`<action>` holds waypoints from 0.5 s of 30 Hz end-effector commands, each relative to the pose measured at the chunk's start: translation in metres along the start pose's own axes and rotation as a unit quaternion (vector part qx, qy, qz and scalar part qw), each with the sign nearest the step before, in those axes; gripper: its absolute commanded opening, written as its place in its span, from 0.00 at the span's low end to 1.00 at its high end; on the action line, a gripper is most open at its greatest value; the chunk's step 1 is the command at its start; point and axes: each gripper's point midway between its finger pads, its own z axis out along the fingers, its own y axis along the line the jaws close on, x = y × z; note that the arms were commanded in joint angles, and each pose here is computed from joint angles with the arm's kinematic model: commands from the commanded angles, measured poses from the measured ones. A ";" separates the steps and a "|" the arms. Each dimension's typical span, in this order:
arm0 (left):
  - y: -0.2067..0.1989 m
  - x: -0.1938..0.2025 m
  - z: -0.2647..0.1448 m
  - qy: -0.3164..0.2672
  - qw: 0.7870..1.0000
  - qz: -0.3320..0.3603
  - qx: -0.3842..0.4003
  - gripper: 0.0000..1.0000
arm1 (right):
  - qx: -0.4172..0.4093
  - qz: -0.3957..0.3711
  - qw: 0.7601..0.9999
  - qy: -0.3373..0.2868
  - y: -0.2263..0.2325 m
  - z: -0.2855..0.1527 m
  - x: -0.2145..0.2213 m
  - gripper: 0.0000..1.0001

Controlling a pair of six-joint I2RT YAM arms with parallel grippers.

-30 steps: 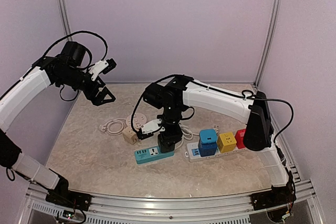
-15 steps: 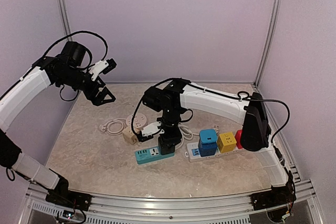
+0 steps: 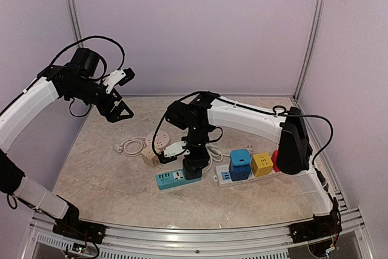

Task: Insert the plug
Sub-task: Insert the plug into the socket.

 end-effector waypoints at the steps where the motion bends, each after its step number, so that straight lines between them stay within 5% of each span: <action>1: -0.001 -0.005 -0.008 -0.001 1.000 0.012 -0.005 0.99 | -0.117 0.052 0.984 0.127 0.048 0.111 0.051 0.00; 10: 0.000 -0.005 -0.009 -0.001 1.000 0.014 -0.008 0.99 | -0.069 0.039 0.980 0.182 0.061 0.128 0.069 0.00; 15: 0.000 -0.005 -0.010 -0.001 1.000 0.013 -0.008 0.99 | -0.087 0.028 0.983 0.157 0.066 0.129 0.058 0.00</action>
